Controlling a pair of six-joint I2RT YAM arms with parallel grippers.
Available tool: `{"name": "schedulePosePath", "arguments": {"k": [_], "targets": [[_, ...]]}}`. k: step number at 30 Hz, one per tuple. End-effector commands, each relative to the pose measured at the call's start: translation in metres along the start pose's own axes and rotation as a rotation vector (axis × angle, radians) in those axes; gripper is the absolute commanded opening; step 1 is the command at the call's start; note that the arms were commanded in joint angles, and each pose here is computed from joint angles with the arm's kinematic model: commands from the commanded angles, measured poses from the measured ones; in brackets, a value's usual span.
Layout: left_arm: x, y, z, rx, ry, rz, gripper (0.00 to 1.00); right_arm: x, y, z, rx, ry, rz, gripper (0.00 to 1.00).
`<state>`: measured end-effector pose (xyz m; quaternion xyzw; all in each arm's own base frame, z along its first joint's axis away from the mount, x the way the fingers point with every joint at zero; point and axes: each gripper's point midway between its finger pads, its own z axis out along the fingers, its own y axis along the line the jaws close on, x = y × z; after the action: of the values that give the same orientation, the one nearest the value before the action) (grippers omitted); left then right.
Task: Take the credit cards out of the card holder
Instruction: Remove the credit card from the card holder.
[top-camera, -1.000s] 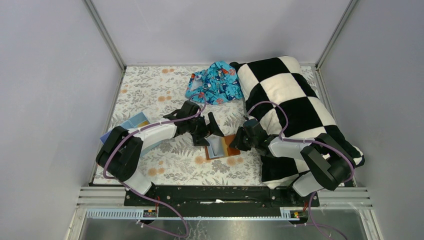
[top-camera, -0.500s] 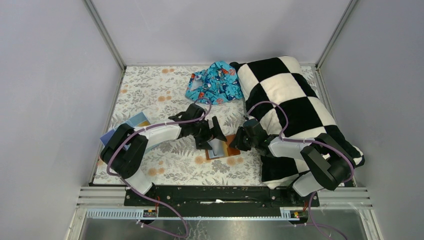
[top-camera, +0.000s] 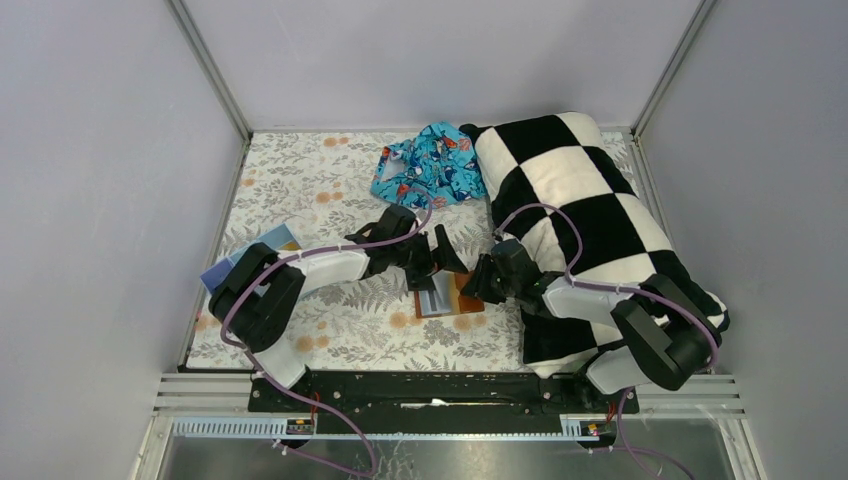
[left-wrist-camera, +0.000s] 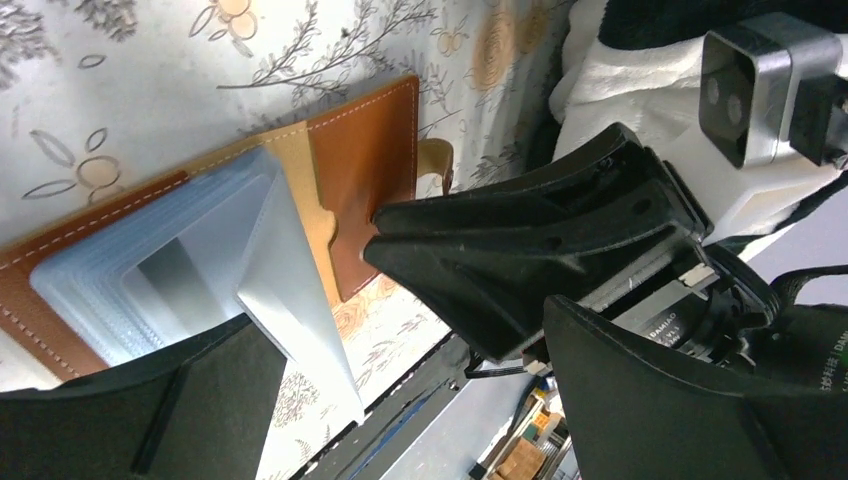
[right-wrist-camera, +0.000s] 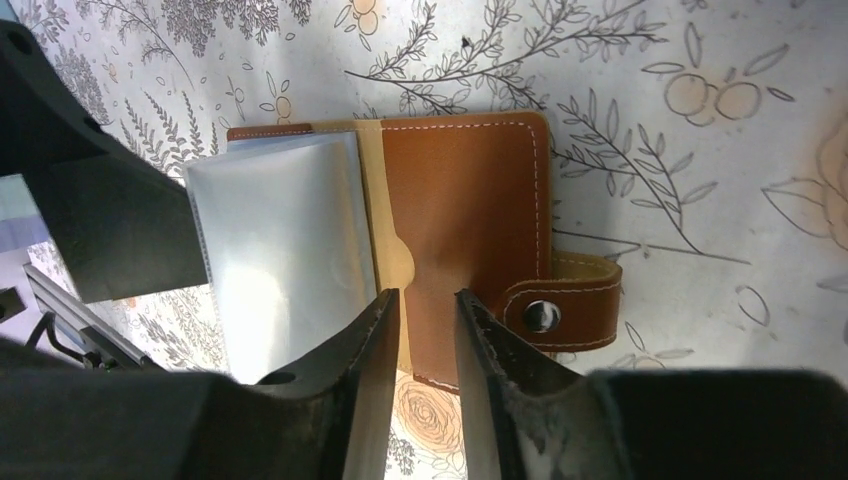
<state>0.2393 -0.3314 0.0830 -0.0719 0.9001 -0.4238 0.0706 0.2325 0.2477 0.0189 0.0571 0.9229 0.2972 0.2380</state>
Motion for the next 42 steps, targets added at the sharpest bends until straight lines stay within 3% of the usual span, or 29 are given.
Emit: {"name": "schedulePosePath", "arguments": {"k": [1,4,10,15,20,26,32,38,42], "targets": [[-0.008,-0.03,0.006,0.12,-0.013,0.035,0.99,-0.009,-0.01,-0.015,0.043,-0.053,0.023,0.38],[-0.007,-0.039,0.008,0.174,-0.005,0.032,0.99,-0.015,-0.013,-0.026,0.035,-0.109,0.03,0.45],[0.001,-0.058,0.016,0.263,0.041,0.043,0.99,-0.024,-0.014,-0.051,0.012,-0.184,0.017,0.51],[0.01,-0.056,0.034,0.248,0.093,0.057,0.99,-0.029,-0.034,-0.059,0.085,-0.205,0.042,0.47],[0.008,-0.038,0.046,0.175,0.09,0.053,0.99,-0.034,-0.03,-0.07,0.053,-0.236,0.021,0.47],[0.003,-0.043,0.039,0.151,0.066,0.095,0.99,-0.02,0.012,-0.069,-0.178,-0.141,-0.003,0.42],[-0.001,-0.064,0.011,0.149,0.021,0.166,0.99,-0.016,0.031,-0.06,-0.271,-0.08,-0.016,0.26],[-0.011,-0.057,-0.005,0.133,-0.056,0.158,0.99,-0.014,0.057,-0.053,-0.405,-0.015,-0.007,0.25],[-0.013,-0.051,-0.003,0.157,-0.057,0.123,0.99,-0.017,0.06,-0.052,-0.422,-0.038,0.018,0.26]]}}
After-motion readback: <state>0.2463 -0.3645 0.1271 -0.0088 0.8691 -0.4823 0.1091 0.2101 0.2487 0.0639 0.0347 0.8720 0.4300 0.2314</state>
